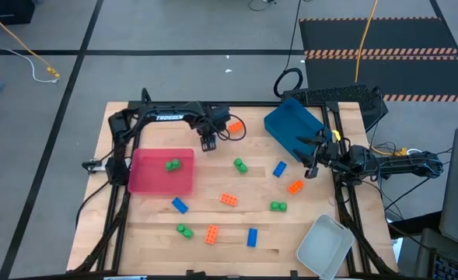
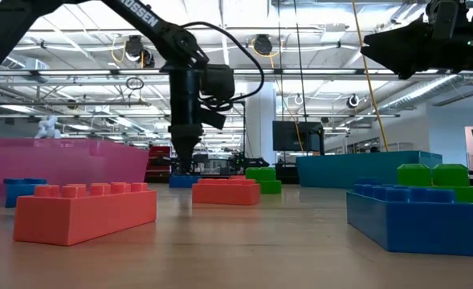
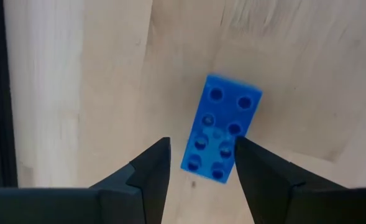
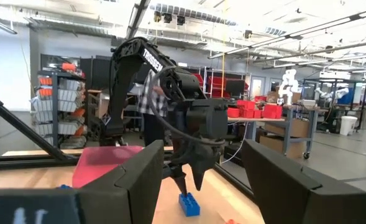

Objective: Sort & place blocks by color
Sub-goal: Put the blue game piece into the blue bin

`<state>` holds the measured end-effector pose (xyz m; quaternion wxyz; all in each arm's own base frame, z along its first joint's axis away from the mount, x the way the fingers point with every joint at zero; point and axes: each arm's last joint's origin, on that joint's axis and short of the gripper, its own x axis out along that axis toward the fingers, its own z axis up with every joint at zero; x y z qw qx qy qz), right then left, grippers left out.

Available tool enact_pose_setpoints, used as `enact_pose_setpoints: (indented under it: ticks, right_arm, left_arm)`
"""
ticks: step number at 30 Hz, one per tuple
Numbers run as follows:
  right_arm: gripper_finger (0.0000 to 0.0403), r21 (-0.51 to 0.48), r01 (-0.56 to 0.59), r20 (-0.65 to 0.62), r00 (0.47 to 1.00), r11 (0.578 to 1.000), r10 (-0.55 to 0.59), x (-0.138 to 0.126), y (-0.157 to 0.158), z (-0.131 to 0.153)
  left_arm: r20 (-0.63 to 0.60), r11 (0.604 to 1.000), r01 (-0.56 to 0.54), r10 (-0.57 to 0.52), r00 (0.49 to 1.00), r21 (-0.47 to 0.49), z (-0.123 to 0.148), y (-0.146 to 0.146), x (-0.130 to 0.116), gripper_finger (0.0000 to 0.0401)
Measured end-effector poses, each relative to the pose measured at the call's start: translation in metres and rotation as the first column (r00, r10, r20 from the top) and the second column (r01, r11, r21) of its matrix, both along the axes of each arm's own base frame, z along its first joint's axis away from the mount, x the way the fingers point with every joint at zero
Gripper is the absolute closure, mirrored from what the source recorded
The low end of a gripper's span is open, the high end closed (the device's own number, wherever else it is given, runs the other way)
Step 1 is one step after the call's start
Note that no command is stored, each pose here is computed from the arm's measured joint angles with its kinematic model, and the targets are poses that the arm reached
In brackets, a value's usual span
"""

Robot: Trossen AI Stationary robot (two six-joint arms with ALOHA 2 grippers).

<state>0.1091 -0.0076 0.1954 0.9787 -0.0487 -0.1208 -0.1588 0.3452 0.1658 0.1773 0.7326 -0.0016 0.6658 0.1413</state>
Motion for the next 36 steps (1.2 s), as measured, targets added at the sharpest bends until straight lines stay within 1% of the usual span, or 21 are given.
enact_pose_setpoints:
  ticks: [2,5,7,9,12,15,20,24,30,33,36]
  right_arm:
    - [0.0190,0.000,0.000,0.000,1.000,1.000,0.000,0.000,0.000,0.000]
    - [0.0190,0.000,0.000,0.000,1.000,1.000,0.000,0.000,0.000,0.000]
    - [0.0190,0.000,0.000,0.000,1.000,1.000,0.000,0.000,0.000,0.000]
    - [0.0190,0.000,0.000,0.000,1.000,1.000,0.000,0.000,0.000,0.000]
    - [0.0190,0.005,-0.002,0.002,1.000,1.000,0.002,0.000,0.000,0.000]
    - [0.0190,0.007,-0.004,0.004,1.000,1.000,0.003,0.000,0.000,0.000]
    - [0.0190,0.007,-0.004,0.011,1.000,1.000,0.004,0.000,0.000,0.001]
    - [0.0190,0.007,-0.004,0.010,1.000,1.000,0.004,0.000,0.000,0.001]
    - [0.0190,0.007,-0.003,0.011,1.000,1.000,0.003,0.000,0.000,0.001]
    - [0.0190,0.008,0.000,0.011,1.000,1.000,0.000,0.000,0.000,0.001]
    - [0.0190,0.003,0.001,0.009,1.000,1.000,-0.001,0.000,0.000,0.001]
  left_arm:
    - [0.003,1.000,0.006,-0.006,1.000,-0.016,0.000,-0.002,0.000,0.0224]
    - [0.024,0.997,0.022,-0.020,1.000,-0.070,0.001,-0.005,0.001,0.0224]
    - [0.008,0.996,0.033,-0.033,0.999,-0.081,0.000,-0.006,-0.001,0.0224]
    - [-0.008,0.996,0.043,-0.044,0.999,-0.072,-0.002,-0.005,-0.001,0.0224]
    - [-0.028,0.997,0.030,-0.032,0.999,-0.076,-0.008,-0.001,-0.005,0.0224]
    - [-0.010,0.998,0.025,-0.026,1.000,-0.062,-0.011,0.003,-0.007,0.0224]
    - [-0.023,0.998,0.008,-0.009,1.000,-0.061,-0.019,0.011,-0.015,0.0224]
    - [-0.033,0.999,-0.004,0.002,0.999,-0.054,-0.022,0.013,-0.016,0.0224]
    - [0.021,1.000,0.021,-0.020,1.000,-0.023,-0.035,0.012,-0.002,0.0224]
    - [-0.007,0.999,0.035,-0.035,0.999,-0.020,-0.044,0.008,0.001,0.0233]
    - [-0.040,0.999,0.049,-0.049,0.998,0.005,-0.048,0.001,0.004,0.0256]
